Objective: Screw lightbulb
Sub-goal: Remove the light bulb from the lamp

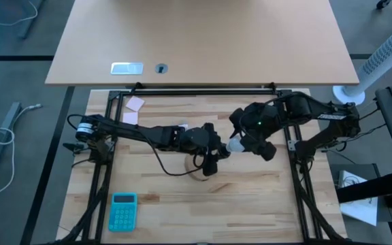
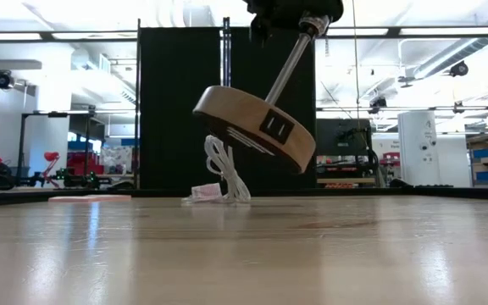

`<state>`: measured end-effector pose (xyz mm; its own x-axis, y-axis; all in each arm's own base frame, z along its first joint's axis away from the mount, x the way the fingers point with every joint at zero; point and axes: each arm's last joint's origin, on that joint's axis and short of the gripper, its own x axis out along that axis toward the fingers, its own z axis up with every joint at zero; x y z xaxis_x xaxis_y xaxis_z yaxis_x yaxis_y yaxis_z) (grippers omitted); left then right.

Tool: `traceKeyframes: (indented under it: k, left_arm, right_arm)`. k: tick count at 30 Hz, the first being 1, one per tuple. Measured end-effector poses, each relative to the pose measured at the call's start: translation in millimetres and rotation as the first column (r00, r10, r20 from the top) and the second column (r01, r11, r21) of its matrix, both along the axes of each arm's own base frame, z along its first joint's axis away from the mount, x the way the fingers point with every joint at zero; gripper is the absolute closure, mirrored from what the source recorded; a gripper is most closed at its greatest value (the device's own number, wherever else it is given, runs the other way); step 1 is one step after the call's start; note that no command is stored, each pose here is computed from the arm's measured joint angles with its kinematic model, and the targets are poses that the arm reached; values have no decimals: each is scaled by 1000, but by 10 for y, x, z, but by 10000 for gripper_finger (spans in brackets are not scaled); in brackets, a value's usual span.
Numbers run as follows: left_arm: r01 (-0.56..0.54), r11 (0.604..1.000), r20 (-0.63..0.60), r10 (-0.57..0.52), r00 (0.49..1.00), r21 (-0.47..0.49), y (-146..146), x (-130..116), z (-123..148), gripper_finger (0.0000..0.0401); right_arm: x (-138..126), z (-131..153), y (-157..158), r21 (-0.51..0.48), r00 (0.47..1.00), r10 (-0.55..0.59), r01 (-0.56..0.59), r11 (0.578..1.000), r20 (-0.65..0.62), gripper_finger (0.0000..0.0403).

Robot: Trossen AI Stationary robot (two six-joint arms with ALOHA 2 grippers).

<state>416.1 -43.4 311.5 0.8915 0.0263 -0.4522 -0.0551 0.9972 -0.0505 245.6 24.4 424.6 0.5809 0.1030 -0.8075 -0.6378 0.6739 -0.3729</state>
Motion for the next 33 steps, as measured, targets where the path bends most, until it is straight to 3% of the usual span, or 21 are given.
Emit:
traceKeyframes:
  k: [7, 16, 25, 29, 33]
  left_arm:
    - [-16, 1000, 21, 16, 1000, -2, 11, 9, 19, 238]
    - [-20, 1000, 11, 20, 1000, 13, 25, 8, 8, 238]
    - [-66, 997, 10, 66, 998, 49, 73, 10, 5, 238]
    - [-106, 991, 9, 106, 994, 86, 120, 10, 4, 238]
    - [-167, 973, 11, 167, 986, 160, 217, 11, 6, 238]
  right_arm:
    - [17, -7, -6, 34, 999, -54, 54, 998, -7, 84]
    - [-8, 11, -9, -36, 997, -74, 74, 997, 13, 67]
    - [-121, 69, 76, 89, 979, -206, 205, 975, 5, 57]
    - [-179, 153, 64, 225, 910, -414, 404, 887, -1, 57]
    - [-213, 357, 5, 413, 782, -623, 562, 717, 16, 57]
